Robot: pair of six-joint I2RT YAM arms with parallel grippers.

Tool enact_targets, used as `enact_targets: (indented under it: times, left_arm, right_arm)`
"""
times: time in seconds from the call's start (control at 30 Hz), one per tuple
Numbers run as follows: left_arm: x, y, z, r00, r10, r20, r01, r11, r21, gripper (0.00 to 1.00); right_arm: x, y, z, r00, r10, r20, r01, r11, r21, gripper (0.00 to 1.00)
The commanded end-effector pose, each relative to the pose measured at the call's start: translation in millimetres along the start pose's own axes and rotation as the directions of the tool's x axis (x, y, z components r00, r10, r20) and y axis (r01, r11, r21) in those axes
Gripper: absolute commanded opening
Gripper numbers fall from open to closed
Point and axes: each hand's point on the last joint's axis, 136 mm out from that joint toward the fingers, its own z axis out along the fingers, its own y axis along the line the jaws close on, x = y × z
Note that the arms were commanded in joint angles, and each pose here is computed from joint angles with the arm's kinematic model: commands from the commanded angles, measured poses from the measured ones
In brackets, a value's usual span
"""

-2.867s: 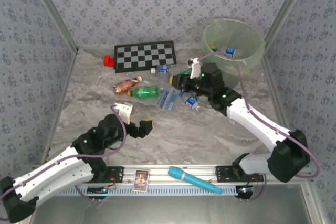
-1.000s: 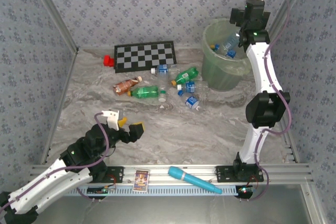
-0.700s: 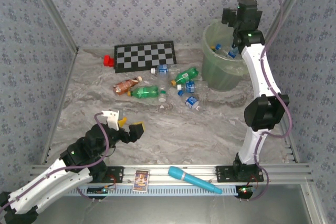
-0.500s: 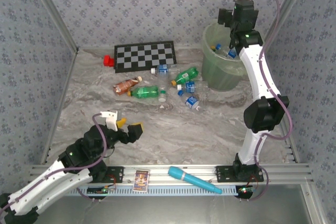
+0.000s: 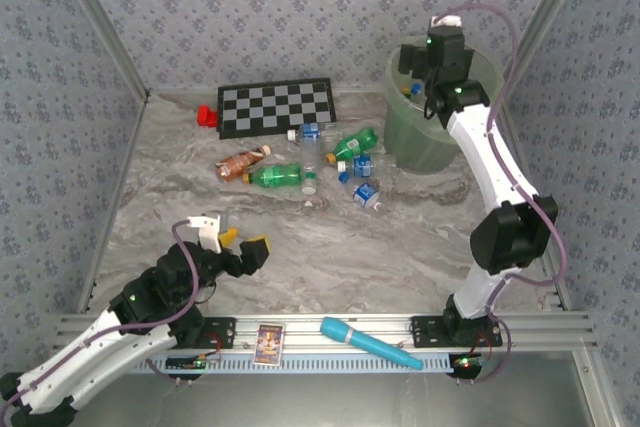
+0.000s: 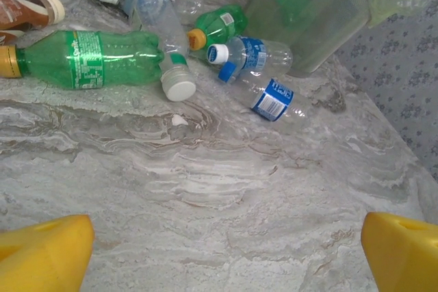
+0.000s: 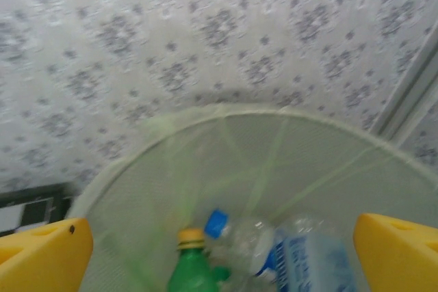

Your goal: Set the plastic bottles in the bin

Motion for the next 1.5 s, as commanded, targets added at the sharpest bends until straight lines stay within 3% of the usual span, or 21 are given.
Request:
enact_targets:
  times: [0.0, 0.27, 0.53, 0.8, 0.97, 1.1, 1.47]
  left_arm:
    - [-0.4, 4.5, 4.5, 1.0, -0.013, 0.007, 0.013, 0.999, -0.031, 1.0]
    - [0.7, 11.1, 19.9, 1.0, -0.024, -0.019, 0.021, 0.994, -0.112, 1.0]
    - [3.4, 3.2, 49.9, 0.996, -0.007, -0.088, -0.006, 0.989, -0.148, 1.0]
    - [6.5, -1.7, 70.4, 0.991, -0.004, -0.135, -0.02, 0.985, -0.171, 1.0]
    - [8.3, -1.9, 73.2, 0.989, -0.01, -0.147, -0.016, 0.984, -0.176, 1.0]
    - [8.1, -0.4, 70.7, 0.99, -0.017, -0.143, -0.009, 0.984, -0.18, 1.0]
    - [3.8, 7.8, 54.7, 0.994, -0.022, -0.107, 0.002, 0.983, -0.185, 1.0]
  right_arm:
    - [-18.9, 24.1, -37.5, 0.99, 0.098, 0.099, -0.088, 0.991, -0.098, 1.0]
    - [55.6, 69.2, -79.0, 0.996, 0.093, -0.003, -0.09, 0.959, -0.269, 0.99]
    - [159.1, 98.3, -109.2, 0.979, -0.148, -0.138, 0.094, 0.938, -0.335, 1.0]
    - [243.1, 103.0, -109.8, 0.934, -0.228, -0.276, 0.098, 0.904, -0.417, 0.99]
    - [279.0, 113.9, -102.8, 0.866, -0.338, -0.368, 0.126, 0.86, -0.494, 0.98]
    - [301.7, 118.4, -93.3, 0.776, -0.405, -0.483, 0.12, 0.847, -0.518, 0.84]
    - [318.8, 122.0, -82.7, 0.585, -0.554, -0.592, 0.251, 0.818, -0.518, 0.81]
